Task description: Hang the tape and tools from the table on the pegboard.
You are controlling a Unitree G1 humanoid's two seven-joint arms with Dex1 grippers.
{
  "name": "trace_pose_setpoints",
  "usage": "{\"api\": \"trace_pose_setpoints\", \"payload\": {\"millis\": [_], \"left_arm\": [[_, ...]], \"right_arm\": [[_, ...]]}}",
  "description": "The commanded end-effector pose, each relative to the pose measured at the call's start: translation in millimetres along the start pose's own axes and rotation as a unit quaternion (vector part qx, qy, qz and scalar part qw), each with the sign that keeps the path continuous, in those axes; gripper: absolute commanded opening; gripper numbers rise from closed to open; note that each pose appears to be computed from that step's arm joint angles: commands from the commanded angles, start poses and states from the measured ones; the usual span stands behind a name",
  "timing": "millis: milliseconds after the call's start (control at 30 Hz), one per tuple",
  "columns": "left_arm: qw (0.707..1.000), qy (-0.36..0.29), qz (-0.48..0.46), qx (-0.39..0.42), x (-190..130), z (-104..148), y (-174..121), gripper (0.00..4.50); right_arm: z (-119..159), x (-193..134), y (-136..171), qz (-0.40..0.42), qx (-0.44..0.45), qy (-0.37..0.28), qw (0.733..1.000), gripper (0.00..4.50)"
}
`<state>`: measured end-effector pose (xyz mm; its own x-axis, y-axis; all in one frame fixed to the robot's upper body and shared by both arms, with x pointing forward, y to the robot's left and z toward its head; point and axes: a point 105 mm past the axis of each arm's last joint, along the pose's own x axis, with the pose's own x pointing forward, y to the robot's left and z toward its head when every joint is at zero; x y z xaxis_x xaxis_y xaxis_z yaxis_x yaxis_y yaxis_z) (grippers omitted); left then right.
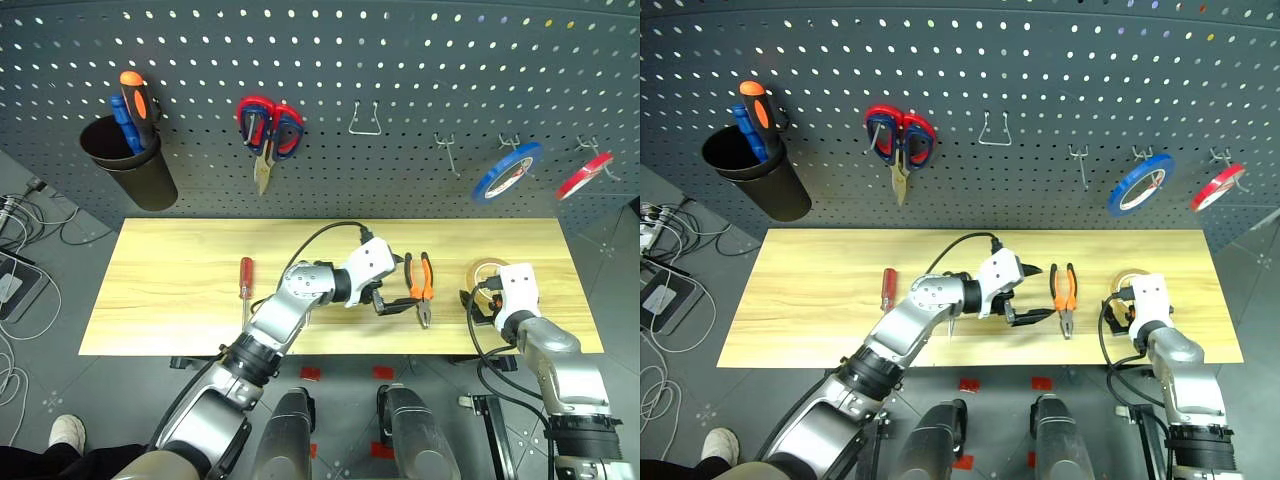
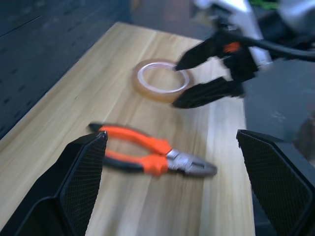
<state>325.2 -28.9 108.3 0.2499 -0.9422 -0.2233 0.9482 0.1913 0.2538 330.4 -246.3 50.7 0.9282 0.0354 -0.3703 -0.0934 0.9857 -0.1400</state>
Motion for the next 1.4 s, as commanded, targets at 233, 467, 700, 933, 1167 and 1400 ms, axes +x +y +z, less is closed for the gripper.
{"api": "trace_pose_setpoints", "payload": {"millis": [233, 467, 700, 933, 1167, 1400], "left_arm": [[0.999, -0.027, -0.034, 0.023, 16, 13, -3, 4.44], [0.998, -0.029, -0.038, 0.028, 19, 15, -1, 4.48], [0.999, -0.027, -0.032, 0.032, 17, 16, 5, 4.50], [0.998, -0.032, -0.033, 0.036, 16, 18, 6, 4.50], [0.997, -0.062, -0.034, 0.044, 12, 31, 3, 4.50], [0.992, -0.112, 0.026, 0.050, -27, 50, 7, 4.50]], "right_arm": [[3, 11, -14, -0.017, 0.022, -0.011, 1.000, 4.50], [-4, 21, -7, 0.007, 0.063, 0.003, 0.998, 4.32], [-5, 24, -6, 0.008, 0.059, 0.005, 0.998, 2.20], [-4, 25, -12, -0.009, 0.047, 0.000, 0.999, 0.46], [-5, 20, -14, -0.031, 0.028, -0.009, 0.999, 0.46], [26, -10, -7, -0.062, -0.063, -0.094, 0.992, 0.46]]}}
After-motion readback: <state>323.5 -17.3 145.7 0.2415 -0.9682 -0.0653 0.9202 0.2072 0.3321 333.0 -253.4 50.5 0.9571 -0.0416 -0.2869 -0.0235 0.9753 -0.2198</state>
